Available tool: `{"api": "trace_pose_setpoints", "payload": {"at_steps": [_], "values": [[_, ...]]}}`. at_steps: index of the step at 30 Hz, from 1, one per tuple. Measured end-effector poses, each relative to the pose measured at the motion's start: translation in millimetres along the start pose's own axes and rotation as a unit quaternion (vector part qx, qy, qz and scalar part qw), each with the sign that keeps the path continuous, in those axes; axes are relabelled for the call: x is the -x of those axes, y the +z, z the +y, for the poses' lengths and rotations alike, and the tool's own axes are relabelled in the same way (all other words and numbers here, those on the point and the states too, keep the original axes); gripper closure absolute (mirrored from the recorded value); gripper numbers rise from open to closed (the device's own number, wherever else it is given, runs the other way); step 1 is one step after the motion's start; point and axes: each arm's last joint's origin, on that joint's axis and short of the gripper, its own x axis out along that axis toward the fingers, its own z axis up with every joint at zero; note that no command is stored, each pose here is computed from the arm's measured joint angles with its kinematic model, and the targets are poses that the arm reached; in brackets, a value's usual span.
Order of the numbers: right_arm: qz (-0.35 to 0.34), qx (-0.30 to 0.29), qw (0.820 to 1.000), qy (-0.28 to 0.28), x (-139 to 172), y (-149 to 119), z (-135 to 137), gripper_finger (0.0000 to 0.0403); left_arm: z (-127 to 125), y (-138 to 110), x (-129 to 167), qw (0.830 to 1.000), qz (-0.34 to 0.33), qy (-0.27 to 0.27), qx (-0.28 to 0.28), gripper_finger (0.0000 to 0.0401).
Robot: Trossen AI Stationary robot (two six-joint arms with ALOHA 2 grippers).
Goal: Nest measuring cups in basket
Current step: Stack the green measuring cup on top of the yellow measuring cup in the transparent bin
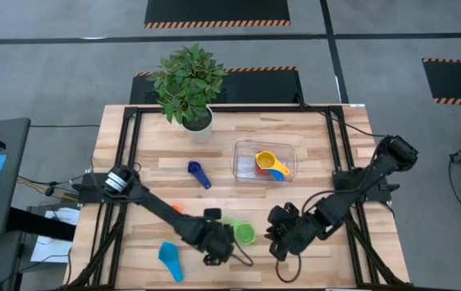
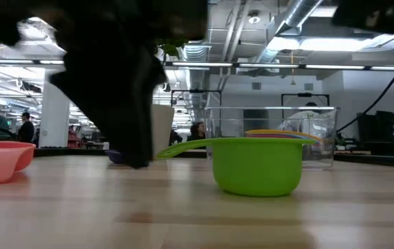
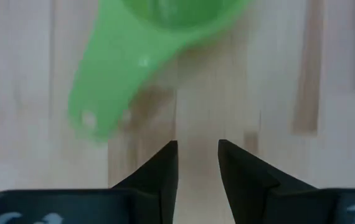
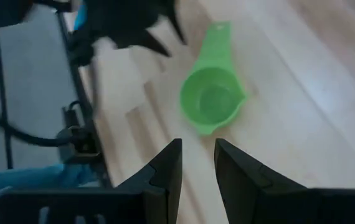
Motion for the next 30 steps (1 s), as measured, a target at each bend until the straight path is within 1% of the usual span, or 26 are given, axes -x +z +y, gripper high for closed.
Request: {"api": "trace_pose_setpoints", "payload": {"at_steps": [2, 4, 7, 8, 10, 11, 16, 18, 20, 21, 23, 24, 27, 30], "values": [[0.002, -0.003, 1.000, 0.009, 4, -4, 5, 0.0285, 9, 5, -10, 1.000, 0.000, 0.011, -0.004, 0.0298], [0.005, -0.009, 1.000, 0.016, 6, -9, 8, 0.0285, 19, 9, -18, 0.999, -0.002, 0.036, -0.001, 0.0298], [0.013, -0.015, 1.000, 0.019, 10, -18, 11, 0.0285, 36, 15, -22, 0.996, -0.014, 0.086, 0.017, 0.0298], [0.015, -0.016, 1.000, 0.020, 11, -20, 12, 0.0285, 39, 16, -22, 0.996, -0.011, 0.091, 0.020, 0.0298], [0.021, -0.017, 0.999, 0.019, 13, -25, 13, 0.0285, 42, 15, -20, 0.997, 0.012, 0.075, 0.027, 0.0298], [0.024, -0.015, 0.999, 0.017, 14, -28, 13, 0.0285, 40, 15, -18, 0.998, 0.017, 0.059, 0.032, 0.0298], [0.038, -0.007, 0.999, -0.007, 16, -35, 10, 0.0285, 17, 10, -5, 0.997, 0.039, -0.018, 0.059, 0.0298], [0.041, -0.004, 0.999, -0.018, 16, -35, 7, 0.0285, 6, 4, -2, 0.998, 0.035, -0.014, 0.053, 0.0298], [0.041, -0.005, 0.999, -0.025, 15, -33, 6, 0.0285, -3, 2, 0, 0.999, 0.006, 0.009, 0.037, 0.0298], [0.041, -0.006, 0.999, -0.029, 14, -32, 4, 0.0285, -6, 2, -1, 0.999, -0.007, 0.018, 0.033, 0.0298], [0.039, -0.010, 0.999, -0.030, 13, -29, 4, 0.0285, -6, 2, -2, 0.999, -0.013, 0.022, 0.033, 0.0298], [0.038, -0.011, 0.999, -0.030, 13, -29, 3, 0.0285, -4, 3, -3, 0.999, -0.009, 0.020, 0.035, 0.0298], [0.038, -0.012, 0.999, -0.030, 13, -29, 3, 0.0285, -4, 7, -6, 0.999, -0.012, -0.008, 0.041, 0.0298], [0.038, -0.013, 0.999, -0.029, 13, -29, 4, 0.0285, -12, 16, -5, 0.997, -0.060, -0.042, 0.038, 0.0298]]}}
